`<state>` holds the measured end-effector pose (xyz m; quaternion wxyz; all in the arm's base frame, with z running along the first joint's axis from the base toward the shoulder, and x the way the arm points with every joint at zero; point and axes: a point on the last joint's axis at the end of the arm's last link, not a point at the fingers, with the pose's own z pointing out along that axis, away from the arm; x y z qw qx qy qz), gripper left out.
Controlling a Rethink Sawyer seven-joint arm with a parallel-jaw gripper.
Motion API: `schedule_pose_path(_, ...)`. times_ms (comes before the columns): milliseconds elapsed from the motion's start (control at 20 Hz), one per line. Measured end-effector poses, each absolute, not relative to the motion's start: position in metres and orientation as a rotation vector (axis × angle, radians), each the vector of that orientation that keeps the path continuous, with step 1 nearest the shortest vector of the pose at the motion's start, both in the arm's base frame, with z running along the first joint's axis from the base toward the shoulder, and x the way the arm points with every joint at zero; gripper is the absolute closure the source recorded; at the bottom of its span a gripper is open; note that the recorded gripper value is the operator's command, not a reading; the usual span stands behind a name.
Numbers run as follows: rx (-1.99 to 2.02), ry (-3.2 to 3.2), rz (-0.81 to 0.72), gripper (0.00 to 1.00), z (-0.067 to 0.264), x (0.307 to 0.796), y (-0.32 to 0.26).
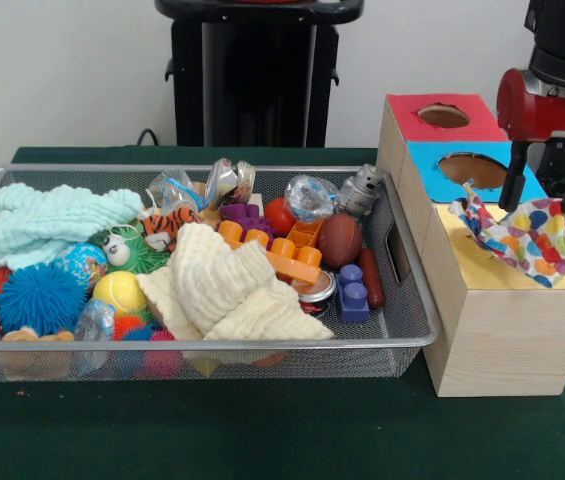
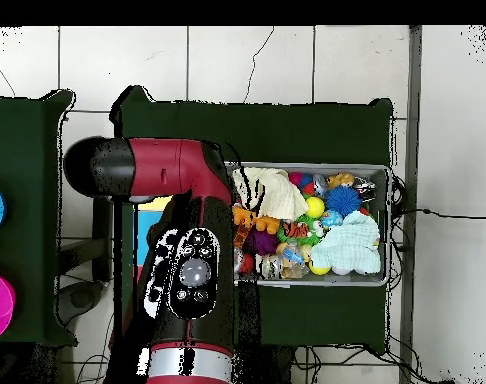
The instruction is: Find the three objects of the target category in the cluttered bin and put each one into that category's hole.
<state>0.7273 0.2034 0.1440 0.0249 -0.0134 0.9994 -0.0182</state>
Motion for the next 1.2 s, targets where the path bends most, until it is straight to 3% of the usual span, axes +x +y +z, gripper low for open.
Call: schedule_pose_path(1200,-0.056,3.074,-0.049,0.0,0.172,0.745,0.209)
